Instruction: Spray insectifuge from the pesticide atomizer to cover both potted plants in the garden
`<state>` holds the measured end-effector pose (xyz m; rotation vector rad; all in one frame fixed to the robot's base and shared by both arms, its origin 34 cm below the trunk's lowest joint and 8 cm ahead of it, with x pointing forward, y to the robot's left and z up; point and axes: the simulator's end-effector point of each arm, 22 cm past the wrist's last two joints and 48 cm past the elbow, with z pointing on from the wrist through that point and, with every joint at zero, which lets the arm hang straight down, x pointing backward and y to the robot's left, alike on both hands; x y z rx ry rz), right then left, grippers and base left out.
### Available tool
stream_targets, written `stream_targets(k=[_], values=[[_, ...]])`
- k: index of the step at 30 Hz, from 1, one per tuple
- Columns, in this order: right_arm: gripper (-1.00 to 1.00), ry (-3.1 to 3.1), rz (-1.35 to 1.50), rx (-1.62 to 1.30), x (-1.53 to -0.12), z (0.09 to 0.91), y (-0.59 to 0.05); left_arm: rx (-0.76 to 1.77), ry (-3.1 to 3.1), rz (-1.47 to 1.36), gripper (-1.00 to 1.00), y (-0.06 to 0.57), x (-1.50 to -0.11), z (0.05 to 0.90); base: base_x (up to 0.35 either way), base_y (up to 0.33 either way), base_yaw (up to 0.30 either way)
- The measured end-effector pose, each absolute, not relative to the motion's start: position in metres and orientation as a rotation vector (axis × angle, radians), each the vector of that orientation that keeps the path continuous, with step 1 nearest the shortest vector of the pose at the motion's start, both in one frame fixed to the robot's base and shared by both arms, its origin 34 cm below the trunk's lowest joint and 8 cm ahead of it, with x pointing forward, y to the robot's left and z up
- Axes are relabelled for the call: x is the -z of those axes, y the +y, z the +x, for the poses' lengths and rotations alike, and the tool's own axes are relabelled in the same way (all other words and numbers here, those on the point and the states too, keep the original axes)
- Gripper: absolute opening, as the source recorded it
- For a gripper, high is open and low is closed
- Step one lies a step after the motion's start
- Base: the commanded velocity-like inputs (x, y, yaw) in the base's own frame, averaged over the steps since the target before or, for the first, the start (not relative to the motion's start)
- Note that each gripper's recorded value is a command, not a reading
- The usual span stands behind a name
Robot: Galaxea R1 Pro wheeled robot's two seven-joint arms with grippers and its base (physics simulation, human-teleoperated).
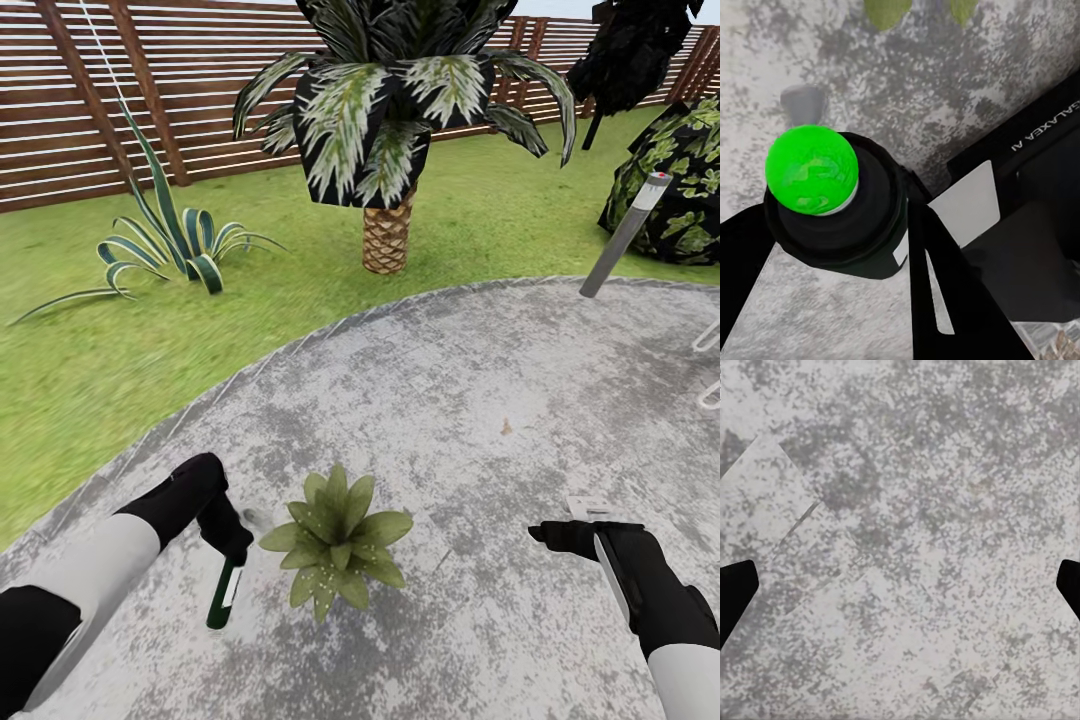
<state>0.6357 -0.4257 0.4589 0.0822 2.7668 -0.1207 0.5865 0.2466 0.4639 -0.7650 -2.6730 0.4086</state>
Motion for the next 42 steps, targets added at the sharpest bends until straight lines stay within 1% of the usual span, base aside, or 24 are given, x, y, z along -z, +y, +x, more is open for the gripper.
stream_targets(k=[3, 9, 18, 26, 30, 36, 42], values=[[1.0, 2.767, 0.083, 0.121, -0.459, 0.636, -0.426, -0.397, -2.7, -0.774, -1.0, 0.249, -0.472, 0.603, 0.0, 0.0, 0.0], [1.0, 2.767, 0.082, 0.122, -0.459, 0.636, -0.426, -0.395, -2.699, -0.774, -1.0, 0.25, -0.472, 0.603, 0.0, 0.0, 0.0], [1.0, 2.767, 0.081, 0.122, -0.459, 0.636, -0.426, -0.424, -2.589, -0.729, -1.0, 0.25, -0.441, 0.53, 0.0, 0.0, 0.0], [1.0, 2.767, 0.08, 0.122, -0.459, 0.636, -0.425, -0.442, -2.579, -0.714, -1.0, 0.248, -0.438, 0.522, 0.0, 0.0, 0.0], [1.0, 2.767, 0.08, 0.122, -0.459, 0.636, -0.426, -0.444, -2.588, -0.718, -1.0, 0.247, -0.441, 0.528, 0.0, 0.0, 0.012], [1.0, 2.771, 0.08, 0.122, -0.457, 0.635, -0.425, -0.429, -2.659, -0.751, -1.0, 0.244, -0.46, 0.578, 0.0, 0.0, 0.176], [1.0, 2.774, 0.08, 0.122, -0.455, 0.634, -0.425, -0.426, -2.672, -0.759, -1.0, 0.243, -0.463, 0.588, 0.0, 0.0, 0.09]])
